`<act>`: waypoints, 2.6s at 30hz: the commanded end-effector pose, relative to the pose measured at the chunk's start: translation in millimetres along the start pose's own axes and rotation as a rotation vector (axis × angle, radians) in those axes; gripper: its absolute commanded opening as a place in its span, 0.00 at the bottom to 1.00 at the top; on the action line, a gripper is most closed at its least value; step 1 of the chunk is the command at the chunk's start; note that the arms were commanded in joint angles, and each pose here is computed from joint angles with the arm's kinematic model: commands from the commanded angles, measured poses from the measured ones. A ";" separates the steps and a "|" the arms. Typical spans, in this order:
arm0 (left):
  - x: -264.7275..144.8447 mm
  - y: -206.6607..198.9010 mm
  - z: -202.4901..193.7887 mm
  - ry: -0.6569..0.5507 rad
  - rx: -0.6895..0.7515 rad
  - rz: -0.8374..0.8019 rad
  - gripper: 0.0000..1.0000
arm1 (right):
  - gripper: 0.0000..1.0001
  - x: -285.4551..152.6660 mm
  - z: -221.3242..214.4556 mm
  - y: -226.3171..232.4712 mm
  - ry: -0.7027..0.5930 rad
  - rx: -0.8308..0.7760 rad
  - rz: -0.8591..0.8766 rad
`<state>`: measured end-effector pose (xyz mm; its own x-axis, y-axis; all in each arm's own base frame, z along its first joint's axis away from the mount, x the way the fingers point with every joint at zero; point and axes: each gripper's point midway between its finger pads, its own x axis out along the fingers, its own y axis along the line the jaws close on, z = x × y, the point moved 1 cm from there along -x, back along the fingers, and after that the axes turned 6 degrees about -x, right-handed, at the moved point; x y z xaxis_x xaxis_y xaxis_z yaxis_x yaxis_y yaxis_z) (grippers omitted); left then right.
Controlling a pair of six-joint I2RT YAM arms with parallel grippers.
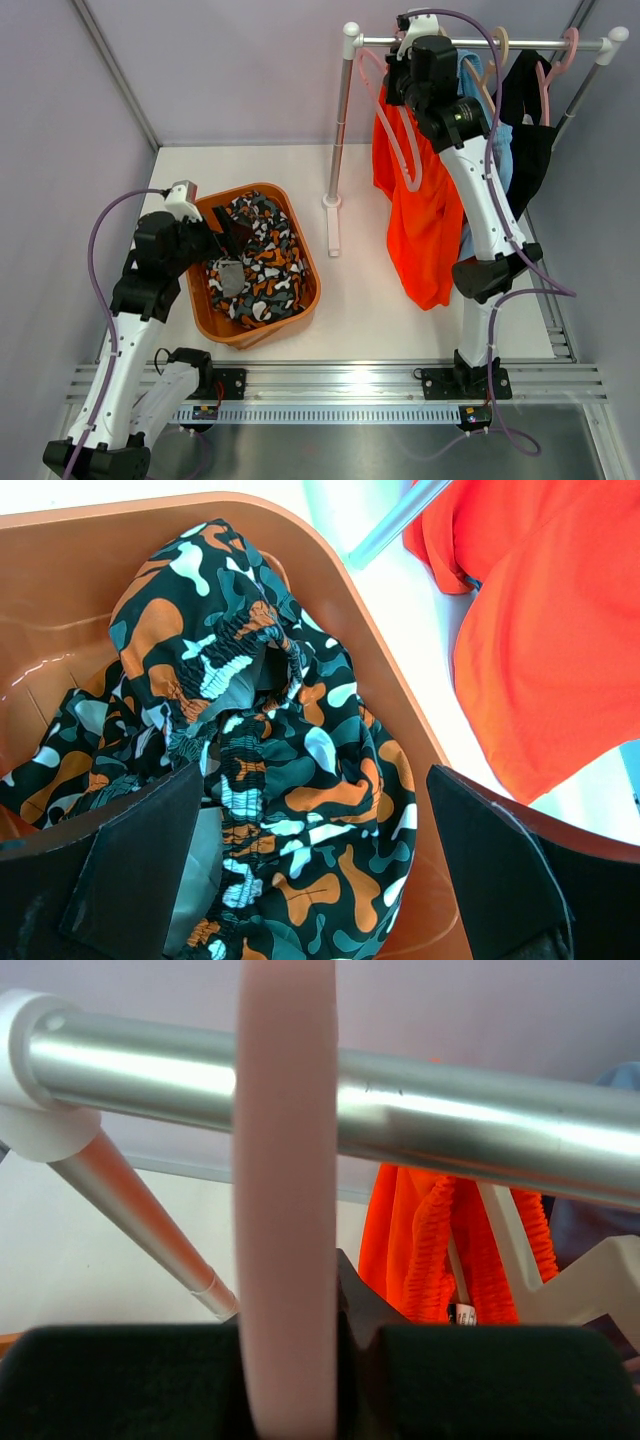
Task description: Remove the shorts from the hanger
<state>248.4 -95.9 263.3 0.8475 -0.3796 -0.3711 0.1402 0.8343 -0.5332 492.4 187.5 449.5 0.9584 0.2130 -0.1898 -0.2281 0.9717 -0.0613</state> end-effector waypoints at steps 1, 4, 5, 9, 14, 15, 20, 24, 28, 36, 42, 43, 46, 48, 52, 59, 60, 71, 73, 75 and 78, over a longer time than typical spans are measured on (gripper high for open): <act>-0.8 1.0 6.2 -0.037 0.029 -0.002 0.99 | 0.00 14.3 14.2 -9.0 -0.077 -0.024 -0.040; -0.6 1.7 4.3 -0.034 0.027 -0.002 0.99 | 0.00 22.8 8.1 -6.1 -0.069 -0.024 -0.034; -0.8 1.9 4.0 -0.034 0.028 -0.001 0.99 | 0.00 24.1 8.5 -6.6 -0.072 -0.022 -0.038; 0.1 2.9 2.1 -0.029 0.026 -0.001 0.99 | 0.00 31.4 6.5 -5.8 -0.073 -0.022 -0.038; 2.4 5.1 0.4 -0.020 0.024 0.008 0.99 | 0.00 40.7 -2.3 0.2 -0.053 -0.014 -0.016; 2.6 5.7 0.0 -0.019 0.024 0.010 0.99 | 0.00 41.9 -4.8 1.0 -0.049 -0.015 -0.012; 4.3 9.4 -3.4 -0.013 0.024 0.020 0.99 | 0.05 36.1 -6.6 0.8 -0.045 0.053 -0.023; 5.8 10.7 -5.4 -0.007 0.023 0.022 0.99 | 0.20 14.5 6.5 1.4 -0.063 0.096 -0.005; 8.3 17.2 -5.6 -0.004 0.025 0.056 0.99 | 0.43 -23.3 29.0 -2.9 -0.106 0.131 0.011; 9.4 28.2 -1.6 -0.015 0.035 0.123 0.99 | 0.66 -77.7 20.6 -14.8 -0.126 0.120 0.006; 8.5 34.7 0.2 -0.033 0.039 0.159 0.99 | 0.74 -139.8 29.9 -40.4 -0.228 0.083 -0.068; 8.5 34.7 0.7 -0.035 0.038 0.159 0.99 | 0.75 -140.9 24.7 -45.5 -0.224 0.072 -0.092; 9.2 34.0 1.7 -0.045 0.038 0.152 0.99 | 0.75 -145.2 30.0 -62.4 -0.232 0.068 -0.138; 10.6 34.4 -0.1 -0.046 0.037 0.147 0.99 | 0.75 -137.5 23.6 -72.6 -0.192 0.085 -0.147; 9.6 32.7 0.6 -0.046 0.041 0.140 0.99 | 0.75 -131.2 32.9 -80.6 -0.190 0.146 -0.061; -8.6 22.5 11.1 -0.129 0.057 0.103 0.99 | 0.73 -92.4 42.0 -88.1 -0.176 0.153 -0.008; -11.6 20.9 13.2 -0.141 0.058 0.098 0.99 | 0.73 -76.9 34.8 -88.1 -0.153 0.147 -0.002; -12.3 15.9 10.4 -0.117 0.055 0.075 0.99 | 0.70 -28.0 -6.9 -75.0 -0.072 0.165 0.072; -13.8 14.9 10.9 -0.124 0.056 0.069 0.99 | 0.68 -22.9 -7.2 -78.1 -0.072 0.164 0.055; -13.5 14.4 10.8 -0.124 0.056 0.065 0.99 | 0.66 -14.2 -10.0 -78.9 -0.068 0.172 0.050; -12.0 14.6 9.8 -0.114 0.056 0.066 0.99 | 0.65 -2.3 -12.0 -75.1 -0.062 0.184 0.071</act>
<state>242.1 -73.5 257.2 0.8968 -0.2636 -0.3552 0.0735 0.8807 -0.4680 493.5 107.0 425.9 0.9472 0.2575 -0.1911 -0.2384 0.9640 0.1174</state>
